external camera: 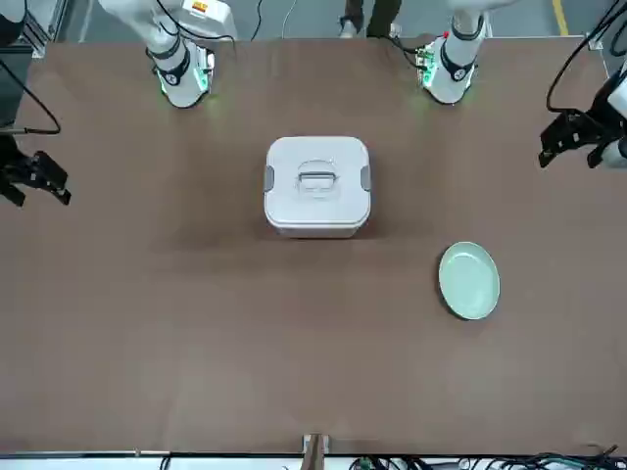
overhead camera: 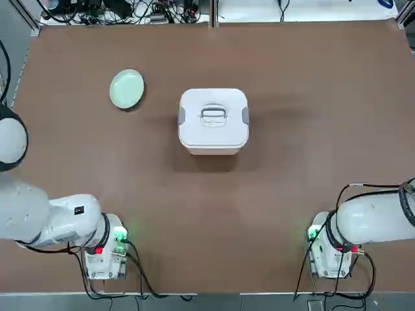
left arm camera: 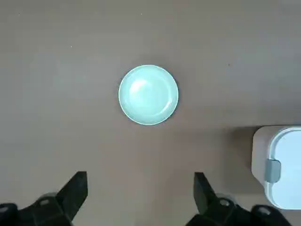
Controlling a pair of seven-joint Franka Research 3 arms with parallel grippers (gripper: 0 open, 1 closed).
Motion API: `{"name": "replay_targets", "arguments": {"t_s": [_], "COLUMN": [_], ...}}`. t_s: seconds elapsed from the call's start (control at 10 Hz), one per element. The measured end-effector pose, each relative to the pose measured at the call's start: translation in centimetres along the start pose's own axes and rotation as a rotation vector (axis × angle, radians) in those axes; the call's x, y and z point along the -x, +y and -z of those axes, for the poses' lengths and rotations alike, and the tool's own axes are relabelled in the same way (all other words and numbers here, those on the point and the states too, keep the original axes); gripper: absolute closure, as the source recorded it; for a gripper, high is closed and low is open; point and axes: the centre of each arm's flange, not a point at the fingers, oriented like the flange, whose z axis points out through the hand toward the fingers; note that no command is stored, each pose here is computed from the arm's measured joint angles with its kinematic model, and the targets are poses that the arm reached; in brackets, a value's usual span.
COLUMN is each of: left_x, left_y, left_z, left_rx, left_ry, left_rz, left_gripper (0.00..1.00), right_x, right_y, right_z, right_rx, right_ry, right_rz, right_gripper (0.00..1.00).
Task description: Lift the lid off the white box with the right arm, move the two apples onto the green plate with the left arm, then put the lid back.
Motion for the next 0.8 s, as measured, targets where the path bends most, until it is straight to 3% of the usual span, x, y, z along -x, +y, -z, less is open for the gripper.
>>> {"name": "replay_targets", "arguments": {"t_s": [0.8], "left_x": [0.74], "left_y": [0.04], "left_z": [0.76], "left_rx": [-0.005], "left_ry": [-0.007], "left_rz": [-0.008], "left_gripper": [0.0], "right_x": [0.02], "right_y": [0.23], "right_z": [-0.02], "right_rx": [0.0], "right_ry": [-0.001], "right_rz": [-0.004], "right_gripper": [0.0]}}
